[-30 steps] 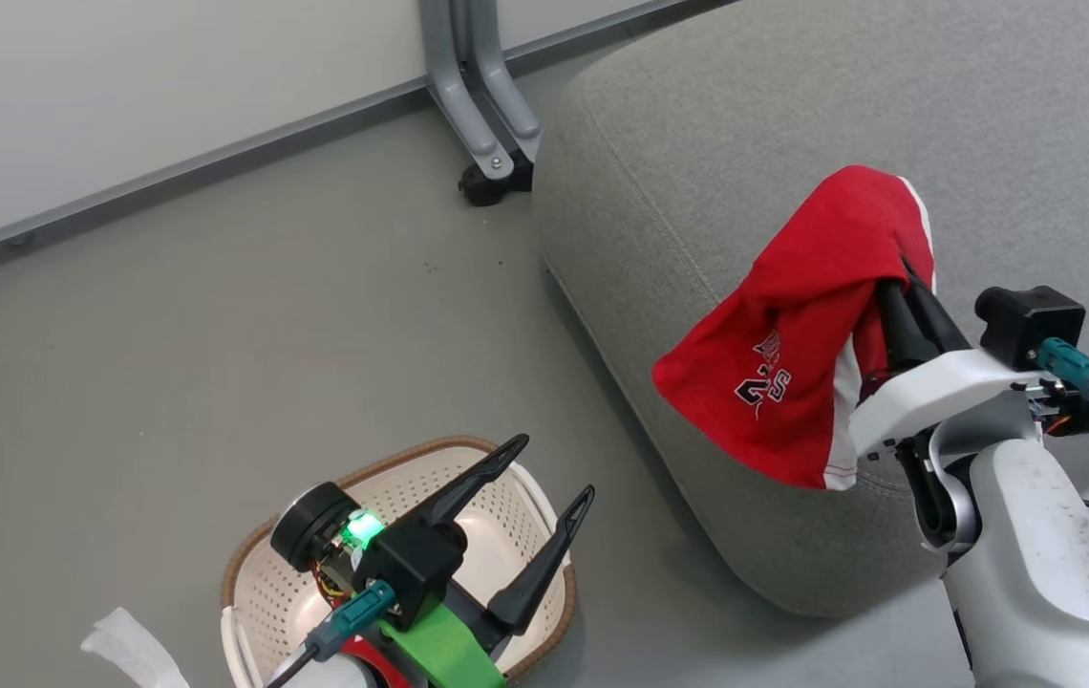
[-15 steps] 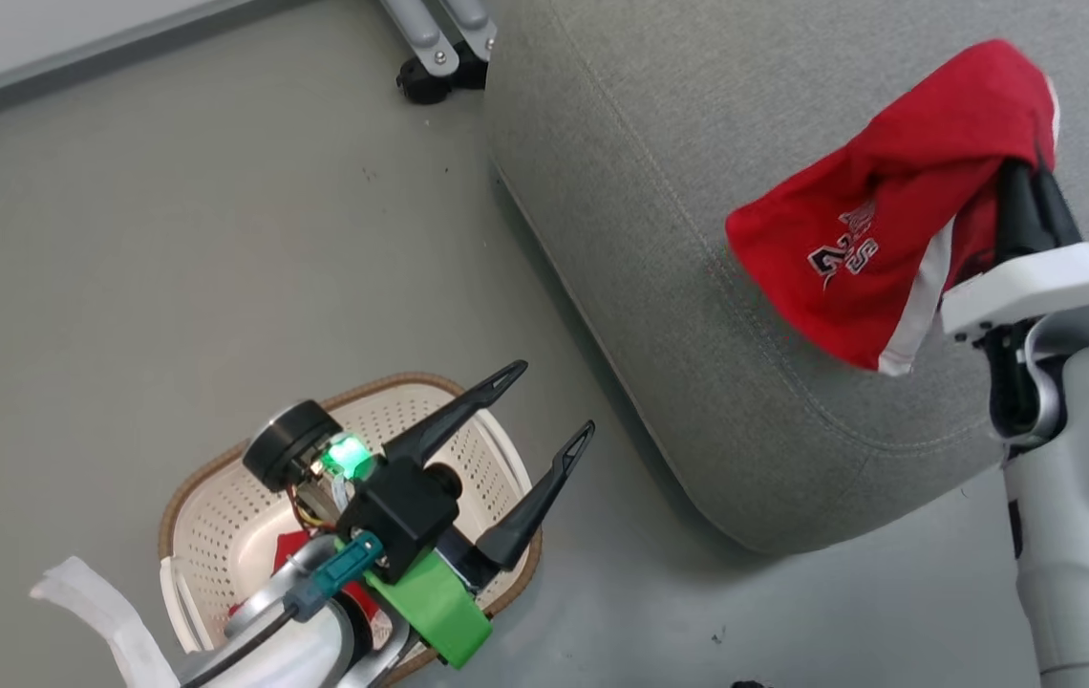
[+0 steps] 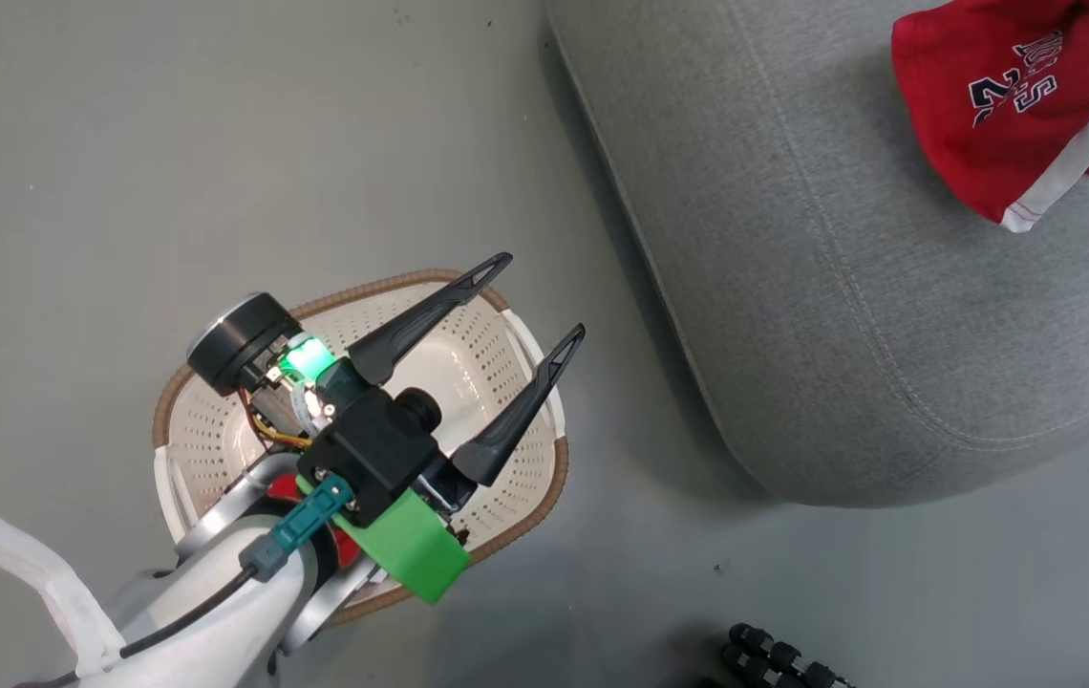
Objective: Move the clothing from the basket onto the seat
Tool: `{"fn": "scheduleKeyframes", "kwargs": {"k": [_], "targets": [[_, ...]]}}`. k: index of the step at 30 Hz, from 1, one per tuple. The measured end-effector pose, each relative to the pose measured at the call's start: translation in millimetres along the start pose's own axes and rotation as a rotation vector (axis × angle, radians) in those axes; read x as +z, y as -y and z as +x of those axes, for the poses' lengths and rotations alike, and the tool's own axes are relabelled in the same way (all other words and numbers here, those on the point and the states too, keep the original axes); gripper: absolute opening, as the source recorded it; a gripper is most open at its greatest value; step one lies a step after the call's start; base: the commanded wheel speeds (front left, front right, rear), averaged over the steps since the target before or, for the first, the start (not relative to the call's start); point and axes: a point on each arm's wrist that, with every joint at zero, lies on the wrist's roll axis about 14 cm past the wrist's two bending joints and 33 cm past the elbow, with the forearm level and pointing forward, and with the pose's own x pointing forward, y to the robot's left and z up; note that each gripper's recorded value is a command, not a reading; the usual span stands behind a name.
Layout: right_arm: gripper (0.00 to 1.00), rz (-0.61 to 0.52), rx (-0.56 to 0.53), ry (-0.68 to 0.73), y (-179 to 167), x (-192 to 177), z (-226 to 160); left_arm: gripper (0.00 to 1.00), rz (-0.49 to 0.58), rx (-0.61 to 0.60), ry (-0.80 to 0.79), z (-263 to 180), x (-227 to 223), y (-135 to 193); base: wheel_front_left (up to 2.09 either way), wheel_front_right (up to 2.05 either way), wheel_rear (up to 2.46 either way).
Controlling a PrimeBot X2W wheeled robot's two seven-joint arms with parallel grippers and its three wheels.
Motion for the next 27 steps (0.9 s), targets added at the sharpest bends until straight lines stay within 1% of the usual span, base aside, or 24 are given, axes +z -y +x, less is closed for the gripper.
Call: {"fn": "scheduleKeyframes", "kwargs": {"k": [3, 4, 5, 6, 7, 12, 14, 18, 22, 27], "targets": [[0.0, -0.016, -0.014, -0.083, -1.1, -35.5, 3.0, 1.0, -0.014, 0.019, -0.01, -3.1, -10.6, -11.0, 0.0, 0.0, 0.0], [0.0, -0.028, -0.019, -0.128, -1.9, -54.0, 2.0, 1.0, -0.021, 0.029, -0.019, -5.4, -16.8, -15.4, 0.0, 0.0, 0.0], [0.13, -0.033, -0.021, -0.148, -2.1, -62.4, 1.1, 1.0, -0.024, 0.033, -0.023, -6.5, -19.6, -17.3, 0.0, 0.0, 0.0], [0.48, -0.034, -0.031, -0.185, -1.7, -78.8, -1.5, 1.0, -0.033, 0.043, -0.032, -8.9, -25.8, -21.0, 0.0, 0.0, 0.0], [1.0, -0.033, -0.037, -0.204, -1.6, -87.9, -3.1, 1.0, -0.039, 0.048, -0.037, -10.5, -29.5, -23.0, 0.0, 0.0, 0.0], [1.0, -0.027, -0.044, -0.298, -8.7, -129.4, -17.9, 1.0, -0.059, 0.079, -0.065, -18.1, -44.3, -31.1, 0.0, 0.0, 0.0], [1.0, -0.024, -0.043, -0.303, -9.2, -132.5, -25.1, 1.0, -0.053, 0.082, -0.067, -19.3, -44.1, -31.6, 0.0, 0.0, 0.0], [1.0, -0.04, -0.033, -0.258, -5.2, -118.1, -33.8, 1.0, -0.042, 0.087, -0.047, -18.4, -34.6, -28.8, 0.0, 0.0, 0.0], [1.0, -0.045, -0.008, -0.212, -6.9, -103.3, -53.2, 1.0, -0.047, 0.105, -0.018, -18.7, -21.4, -21.6, 0.0, 0.0, 0.0], [1.0, -0.042, 0.069, -0.111, -26.1, -71.7, -71.2, 1.0, -0.054, 0.177, 0.017, -26.0, -5.3, -22.0, 0.0, 0.0, 0.0]]}}
